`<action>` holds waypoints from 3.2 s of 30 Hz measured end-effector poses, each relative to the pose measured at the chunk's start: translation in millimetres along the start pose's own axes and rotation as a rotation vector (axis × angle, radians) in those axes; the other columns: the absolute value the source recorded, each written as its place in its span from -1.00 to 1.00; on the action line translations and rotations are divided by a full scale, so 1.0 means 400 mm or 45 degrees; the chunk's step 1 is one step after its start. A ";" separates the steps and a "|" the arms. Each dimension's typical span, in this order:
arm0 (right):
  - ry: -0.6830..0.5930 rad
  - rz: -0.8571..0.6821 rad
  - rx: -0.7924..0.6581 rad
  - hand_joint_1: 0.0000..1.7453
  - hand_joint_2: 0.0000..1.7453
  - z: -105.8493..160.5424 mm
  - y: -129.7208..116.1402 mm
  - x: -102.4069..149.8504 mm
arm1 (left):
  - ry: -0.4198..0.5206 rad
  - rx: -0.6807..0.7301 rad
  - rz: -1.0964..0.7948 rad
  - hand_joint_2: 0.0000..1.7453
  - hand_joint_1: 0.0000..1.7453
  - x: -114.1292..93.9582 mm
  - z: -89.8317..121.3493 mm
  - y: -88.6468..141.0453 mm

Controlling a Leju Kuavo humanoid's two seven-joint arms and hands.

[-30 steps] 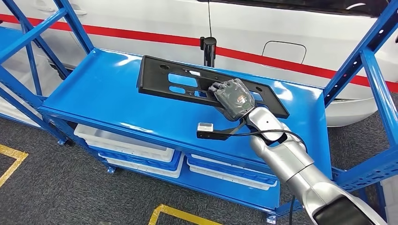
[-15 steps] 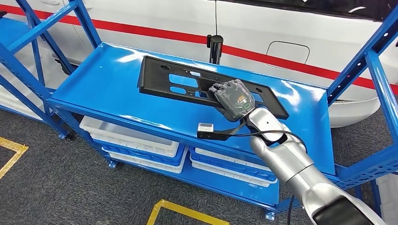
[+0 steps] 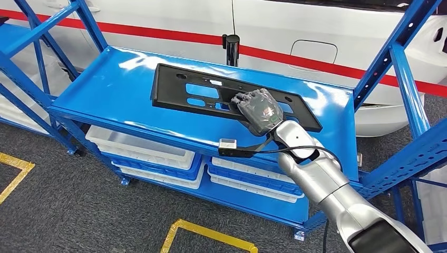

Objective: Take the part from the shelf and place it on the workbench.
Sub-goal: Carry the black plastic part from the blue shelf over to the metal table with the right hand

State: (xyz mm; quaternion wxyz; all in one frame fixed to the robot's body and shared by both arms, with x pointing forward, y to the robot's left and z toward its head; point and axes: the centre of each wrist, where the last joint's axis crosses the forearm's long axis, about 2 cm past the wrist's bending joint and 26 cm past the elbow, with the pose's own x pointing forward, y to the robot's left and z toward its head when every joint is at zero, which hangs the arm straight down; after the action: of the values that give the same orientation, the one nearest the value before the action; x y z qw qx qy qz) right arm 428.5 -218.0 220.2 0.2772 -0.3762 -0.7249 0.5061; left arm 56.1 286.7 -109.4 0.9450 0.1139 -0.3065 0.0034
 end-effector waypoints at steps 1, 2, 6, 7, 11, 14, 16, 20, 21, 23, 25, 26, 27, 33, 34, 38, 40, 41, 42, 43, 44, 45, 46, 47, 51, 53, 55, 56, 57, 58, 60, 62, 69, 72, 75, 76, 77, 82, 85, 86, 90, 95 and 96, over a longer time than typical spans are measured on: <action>0.001 0.001 0.000 1.00 1.00 0.000 0.000 0.000 | 0.000 0.000 0.000 1.00 -1.00 0.000 0.000 0.000; 0.001 0.003 0.000 1.00 1.00 0.000 0.000 0.000 | -0.002 0.001 -0.001 1.00 -1.00 0.002 -0.001 0.002; 0.002 0.007 -0.007 1.00 1.00 -0.002 -0.001 0.000 | -0.007 0.002 -0.006 1.00 -1.00 0.004 -0.004 0.005; 0.003 0.008 -0.008 1.00 1.00 -0.001 -0.002 -0.001 | -0.007 0.001 -0.006 1.00 -1.00 0.005 -0.004 0.005; 0.013 0.014 -0.008 1.00 1.00 0.002 -0.003 -0.008 | -0.012 -0.008 -0.003 1.00 -1.00 0.011 -0.006 0.002; 0.020 0.015 0.003 1.00 1.00 0.011 0.004 -0.011 | -0.012 -0.014 -0.004 1.00 -1.00 0.012 -0.006 0.000; 0.022 0.014 0.008 1.00 1.00 0.015 0.007 -0.012 | -0.011 -0.019 -0.004 1.00 -1.00 0.012 -0.006 -0.002; 0.021 0.014 0.003 1.00 1.00 0.013 0.006 -0.011 | -0.011 -0.022 -0.002 1.00 -1.00 0.013 -0.006 -0.003; 0.021 0.013 0.003 1.00 1.00 0.013 0.006 -0.010 | -0.011 -0.022 -0.002 1.00 -1.00 0.013 -0.006 -0.003; 0.022 0.013 0.004 1.00 1.00 0.013 0.006 -0.010 | -0.008 -0.021 -0.004 1.00 -1.00 0.011 -0.005 -0.002; 0.020 0.012 0.004 1.00 1.00 0.012 0.007 -0.009 | -0.004 -0.021 -0.005 1.00 -1.00 0.007 -0.004 -0.001; 0.019 0.011 0.003 1.00 1.00 0.012 0.006 -0.008 | -0.003 -0.021 -0.005 1.00 -1.00 0.007 -0.003 -0.001; 0.019 0.011 0.003 1.00 1.00 0.012 0.006 -0.007 | -0.002 -0.021 -0.005 1.00 -1.00 0.006 -0.003 -0.002; -0.027 -0.035 -0.002 1.00 1.00 0.010 0.001 -0.008 | -0.007 -0.024 -0.009 1.00 -1.00 0.011 -0.006 -0.001; -0.053 -0.058 -0.010 1.00 1.00 0.009 -0.003 -0.008 | -0.009 -0.026 -0.011 1.00 -1.00 0.013 -0.007 -0.001; -0.107 -0.093 -0.026 1.00 1.00 0.005 -0.014 -0.003 | -0.012 -0.029 -0.015 1.00 -1.00 0.018 -0.010 -0.001; -0.109 -0.094 -0.028 1.00 1.00 0.006 -0.018 -0.005 | -0.015 -0.030 -0.014 1.00 -1.00 0.021 -0.011 -0.002; -0.109 -0.093 -0.031 1.00 1.00 0.005 -0.019 -0.006 | -0.017 -0.030 -0.014 1.00 -1.00 0.022 -0.011 -0.002; -0.109 -0.093 -0.033 1.00 1.00 0.005 -0.021 -0.006 | -0.018 -0.029 -0.013 1.00 -1.00 0.022 -0.012 -0.002; -0.110 -0.094 -0.034 1.00 1.00 0.006 -0.021 -0.006 | -0.018 -0.029 -0.013 1.00 -1.00 0.023 -0.012 -0.002; -0.109 -0.095 -0.032 1.00 1.00 0.007 -0.020 -0.006 | -0.018 -0.028 -0.013 1.00 -1.00 0.023 -0.012 -0.001; -0.109 -0.096 -0.029 1.00 1.00 0.008 -0.018 -0.006 | -0.018 -0.028 -0.014 1.00 -1.00 0.023 -0.012 -0.001; -0.108 -0.096 -0.028 1.00 1.00 0.009 -0.018 -0.006 | -0.018 -0.029 -0.014 1.00 -1.00 0.023 -0.012 -0.001; -0.109 -0.095 -0.028 1.00 1.00 0.009 -0.018 -0.006 | -0.018 -0.030 -0.013 1.00 -1.00 0.023 -0.012 -0.002; -0.112 -0.087 -0.048 1.00 1.00 -0.001 -0.032 -0.005 | -0.015 -0.039 -0.008 1.00 -1.00 0.025 -0.010 -0.011; -0.110 -0.083 -0.051 1.00 1.00 -0.003 -0.034 -0.005 | -0.010 -0.037 -0.009 1.00 -1.00 0.023 -0.010 -0.009; -0.112 -0.083 -0.053 1.00 1.00 -0.006 -0.036 -0.002 | -0.005 -0.034 -0.011 1.00 -1.00 0.020 -0.009 -0.007; -0.113 -0.084 -0.056 1.00 1.00 -0.009 -0.037 0.000 | -0.004 -0.033 -0.011 1.00 -1.00 0.019 -0.009 -0.005; -0.115 -0.086 -0.058 1.00 1.00 -0.011 -0.037 0.003 | -0.004 -0.033 -0.012 1.00 -1.00 0.019 -0.009 -0.005; -0.115 -0.087 -0.059 1.00 1.00 -0.012 -0.038 0.005 | -0.004 -0.033 -0.012 1.00 -1.00 0.019 -0.009 -0.004; -0.112 -0.087 -0.060 1.00 1.00 -0.013 -0.037 0.006 | -0.005 -0.032 -0.013 1.00 -1.00 0.020 -0.010 -0.003; -0.106 -0.084 -0.059 1.00 1.00 -0.013 -0.037 0.007 | -0.008 -0.032 -0.016 1.00 -1.00 0.021 -0.011 -0.002; -0.094 -0.053 -0.070 1.00 1.00 0.003 -0.026 0.006 | -0.026 -0.036 -0.019 1.00 -1.00 0.035 -0.018 -0.001; -0.087 -0.047 -0.057 1.00 1.00 0.016 -0.012 0.007 | -0.029 -0.033 -0.017 1.00 -1.00 0.038 -0.020 0.001; -0.087 -0.031 -0.053 1.00 1.00 0.020 -0.008 0.009 | -0.032 -0.031 -0.013 1.00 -1.00 0.038 -0.020 0.001; -0.087 -0.028 -0.052 1.00 1.00 0.020 -0.006 0.011 | -0.031 -0.032 -0.012 1.00 -1.00 0.038 -0.020 0.000; -0.087 -0.027 -0.051 1.00 1.00 0.020 -0.005 0.012 | -0.030 -0.033 -0.011 1.00 -1.00 0.038 -0.020 -0.001; -0.079 -0.048 -0.080 1.00 1.00 0.007 -0.017 0.020 | -0.022 -0.044 -0.008 1.00 -1.00 0.040 -0.018 -0.009; -0.081 -0.064 -0.062 1.00 1.00 0.004 -0.016 0.025 | -0.017 -0.051 -0.006 1.00 -1.00 0.038 -0.018 -0.008; -0.085 -0.065 -0.053 1.00 1.00 0.004 -0.015 0.028 | -0.015 -0.054 -0.005 1.00 -1.00 0.037 -0.018 -0.007; -0.110 -0.023 -0.031 1.00 1.00 0.001 -0.015 0.041 | -0.017 -0.049 -0.011 1.00 -1.00 0.034 -0.018 -0.002; -0.109 0.015 -0.025 1.00 1.00 0.009 -0.012 0.051 | -0.021 -0.052 -0.021 1.00 -1.00 0.036 -0.019 0.001; -0.110 0.023 -0.032 1.00 1.00 0.008 -0.016 0.052 | -0.023 -0.055 -0.023 1.00 -1.00 0.038 -0.020 0.001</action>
State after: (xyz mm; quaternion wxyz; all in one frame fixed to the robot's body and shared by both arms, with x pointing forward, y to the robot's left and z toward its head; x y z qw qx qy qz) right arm 412.5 -204.0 225.7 0.2363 -0.3640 -0.7390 0.5153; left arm 72.9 287.8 -106.9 0.9445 0.0962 -0.3139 -0.0129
